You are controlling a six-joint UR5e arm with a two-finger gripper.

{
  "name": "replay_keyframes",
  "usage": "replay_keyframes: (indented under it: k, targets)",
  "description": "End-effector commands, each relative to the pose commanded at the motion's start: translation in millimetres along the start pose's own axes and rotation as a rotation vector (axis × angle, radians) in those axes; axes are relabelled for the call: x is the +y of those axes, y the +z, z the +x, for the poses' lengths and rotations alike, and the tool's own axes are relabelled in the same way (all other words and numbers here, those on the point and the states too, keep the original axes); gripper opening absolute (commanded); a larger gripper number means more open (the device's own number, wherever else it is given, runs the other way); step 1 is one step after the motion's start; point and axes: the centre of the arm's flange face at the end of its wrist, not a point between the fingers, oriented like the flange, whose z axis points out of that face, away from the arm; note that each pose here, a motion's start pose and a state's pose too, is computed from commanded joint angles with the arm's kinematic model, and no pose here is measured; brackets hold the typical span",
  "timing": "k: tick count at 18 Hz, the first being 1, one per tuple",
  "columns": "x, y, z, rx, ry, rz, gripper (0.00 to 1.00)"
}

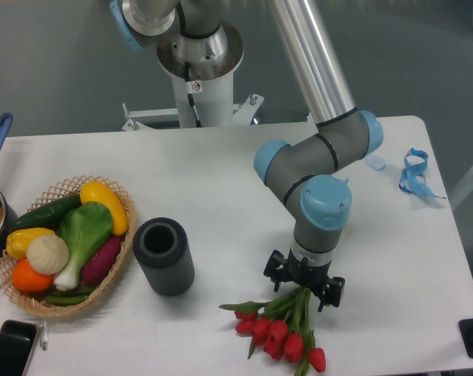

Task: Pick up the flowers from the table
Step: 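Close the gripper around the tulip stems near the twine, then lift the red tulip bundle up off the table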

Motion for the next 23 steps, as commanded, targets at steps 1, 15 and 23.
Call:
replay_keyframes:
  k: [1, 15, 23]
  targets:
    - [2, 3, -1, -0.006, 0.0, -0.014, 1.0]
    - [-6, -13, -5, -0.04, -0.005, -0.004, 0.24]
    - [-22, -83, -17, -0.127, 0.002, 0.074, 0.24]
